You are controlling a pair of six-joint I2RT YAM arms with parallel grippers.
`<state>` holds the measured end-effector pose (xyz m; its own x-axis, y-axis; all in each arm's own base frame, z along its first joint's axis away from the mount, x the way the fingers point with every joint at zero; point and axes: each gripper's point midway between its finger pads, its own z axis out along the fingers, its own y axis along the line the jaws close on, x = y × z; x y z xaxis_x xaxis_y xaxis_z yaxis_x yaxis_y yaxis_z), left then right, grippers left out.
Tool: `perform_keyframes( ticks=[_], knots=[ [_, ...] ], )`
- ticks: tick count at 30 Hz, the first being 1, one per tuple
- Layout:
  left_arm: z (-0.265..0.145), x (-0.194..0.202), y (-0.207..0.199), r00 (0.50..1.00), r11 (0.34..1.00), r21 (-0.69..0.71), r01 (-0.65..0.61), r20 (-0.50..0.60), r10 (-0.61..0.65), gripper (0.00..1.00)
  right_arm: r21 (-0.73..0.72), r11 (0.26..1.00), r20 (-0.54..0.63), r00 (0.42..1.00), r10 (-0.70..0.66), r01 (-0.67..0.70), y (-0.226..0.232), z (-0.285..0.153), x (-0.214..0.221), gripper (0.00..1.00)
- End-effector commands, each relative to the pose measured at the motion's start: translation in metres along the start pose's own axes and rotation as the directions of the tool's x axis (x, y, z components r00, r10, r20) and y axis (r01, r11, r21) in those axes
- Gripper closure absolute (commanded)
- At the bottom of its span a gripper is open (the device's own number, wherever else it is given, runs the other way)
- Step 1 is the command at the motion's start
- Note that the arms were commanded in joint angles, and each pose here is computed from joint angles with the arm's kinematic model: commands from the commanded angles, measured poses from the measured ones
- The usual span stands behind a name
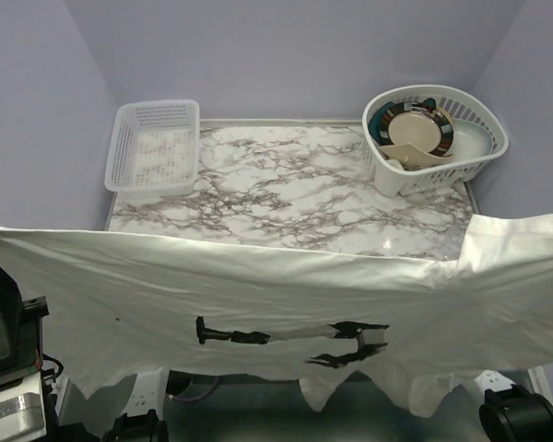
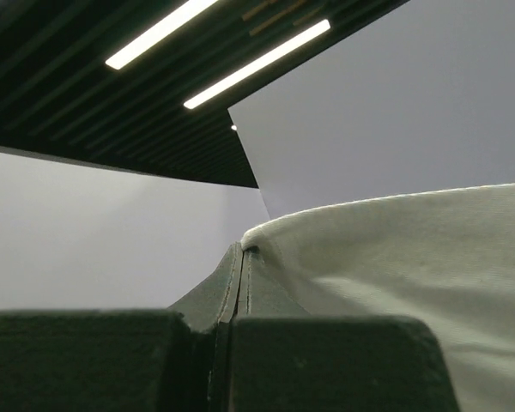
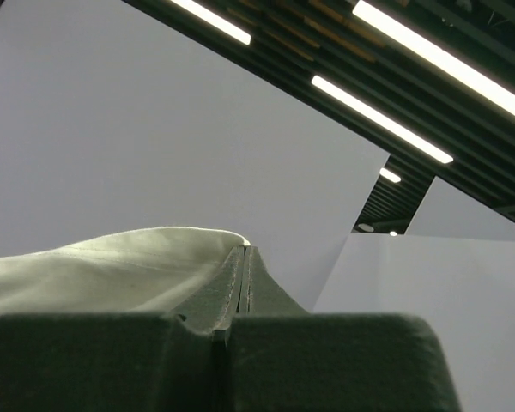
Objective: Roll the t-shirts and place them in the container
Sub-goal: Flatten out the T-shirt at the center of the board.
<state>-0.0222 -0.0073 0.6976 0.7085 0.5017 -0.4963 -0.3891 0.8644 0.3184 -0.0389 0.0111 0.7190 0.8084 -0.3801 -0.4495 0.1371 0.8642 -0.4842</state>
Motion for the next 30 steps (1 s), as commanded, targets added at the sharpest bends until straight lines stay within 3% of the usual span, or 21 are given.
perform_keyframes(
  ticks=[1, 4, 6, 7, 8, 10, 11, 13, 14, 16, 17, 20, 22, 23, 25, 27, 28, 30],
  knots=[
    [0.038, 0.07, -0.03, 0.986, 0.995, 0.089, 0.043, -0.167, -0.027, 1.0, -0.014, 1.0, -0.034, 0.999, -0.014, 0.013, 0.011, 0.032, 0.031, 0.99],
    [0.039, 0.132, -0.077, 0.955, 0.964, 0.245, 0.106, -0.295, -0.03, 1.0, -0.113, 0.994, -0.131, 0.991, -0.01, -0.004, 0.048, 0.054, 0.094, 1.0],
    [0.024, 0.182, -0.123, 0.919, 0.903, 0.38, 0.203, -0.391, -0.042, 1.0, -0.173, 0.984, -0.159, 0.987, 0.0, -0.028, 0.071, 0.06, 0.12, 1.0],
    [0.015, 0.197, -0.138, 0.907, 0.877, 0.418, 0.238, -0.42, -0.046, 1.0, -0.226, 0.971, -0.236, 0.972, 0.019, -0.074, 0.097, 0.061, 0.16, 1.0],
    [-0.002, 0.232, -0.162, 0.866, 0.838, 0.449, 0.311, -0.497, -0.055, 1.0, -0.264, 0.958, -0.261, 0.965, 0.036, -0.108, 0.113, 0.061, 0.176, 1.0],
    [-0.024, 0.261, -0.191, 0.823, 0.774, 0.49, 0.402, -0.563, -0.071, 1.0, -0.349, 0.917, -0.369, 0.928, 0.055, -0.193, 0.16, 0.052, 0.236, 0.99],
    [-0.049, 0.297, -0.212, 0.768, 0.741, 0.487, 0.461, -0.638, -0.058, 1.0, -0.391, 0.891, -0.399, 0.915, 0.063, -0.232, 0.18, 0.046, 0.255, 1.0],
    [-0.077, 0.329, -0.233, 0.721, 0.7, 0.499, 0.511, -0.692, -0.033, 1.0, -0.422, 0.863, -0.446, 0.892, 0.071, -0.28, 0.209, 0.041, 0.291, 0.99],
    [-0.108, 0.363, -0.252, 0.654, 0.666, 0.486, 0.566, -0.757, -0.003, 1.0, -0.449, 0.827, -0.518, 0.853, 0.068, -0.339, 0.241, 0.023, 0.33, 1.0],
    [-0.138, 0.393, -0.27, 0.603, 0.634, 0.487, 0.6, -0.797, 0.041, 1.0, -0.466, 0.798, -0.577, 0.815, 0.051, -0.381, 0.272, 0.013, 0.378, 0.99],
    [-0.165, 0.421, -0.286, 0.549, 0.611, 0.472, 0.636, -0.833, 0.072, 1.0, -0.482, 0.775, -0.623, 0.782, 0.025, -0.409, 0.293, -0.004, 0.407, 1.0],
    [-0.206, 0.47, -0.311, 0.471, 0.589, 0.452, 0.67, -0.872, 0.134, 1.0, -0.512, 0.73, -0.69, 0.723, -0.035, -0.453, 0.336, -0.026, 0.472, 0.99],
    [-0.219, 0.49, -0.326, 0.461, 0.569, 0.477, 0.67, -0.868, 0.184, 1.0, -0.519, 0.712, -0.719, 0.693, -0.063, -0.474, 0.357, -0.037, 0.506, 0.99],
    [-0.227, 0.512, -0.334, 0.424, 0.572, 0.464, 0.677, -0.88, 0.213, 1.0, -0.528, 0.68, -0.754, 0.649, -0.099, -0.509, 0.378, -0.052, 0.537, 0.99],
    [-0.231, 0.531, -0.342, 0.396, 0.574, 0.462, 0.676, -0.885, 0.244, 1.0, -0.535, 0.687, -0.757, 0.639, -0.133, -0.492, 0.383, -0.042, 0.561, 1.0],
    [-0.224, 0.554, -0.345, 0.38, 0.61, 0.453, 0.651, -0.889, 0.255, 1.0, -0.521, 0.688, -0.797, 0.575, -0.182, -0.505, 0.398, -0.052, 0.601, 1.0],
    [-0.22, 0.56, -0.344, 0.384, 0.622, 0.455, 0.638, -0.887, 0.256, 1.0, -0.519, 0.713, -0.785, 0.593, -0.178, -0.472, 0.391, -0.028, 0.608, 1.0],
    [-0.209, 0.572, -0.344, 0.395, 0.633, 0.473, 0.612, -0.877, 0.274, 1.0, -0.505, 0.717, -0.802, 0.568, -0.185, -0.481, 0.401, -0.024, 0.631, 1.0]
  ],
)
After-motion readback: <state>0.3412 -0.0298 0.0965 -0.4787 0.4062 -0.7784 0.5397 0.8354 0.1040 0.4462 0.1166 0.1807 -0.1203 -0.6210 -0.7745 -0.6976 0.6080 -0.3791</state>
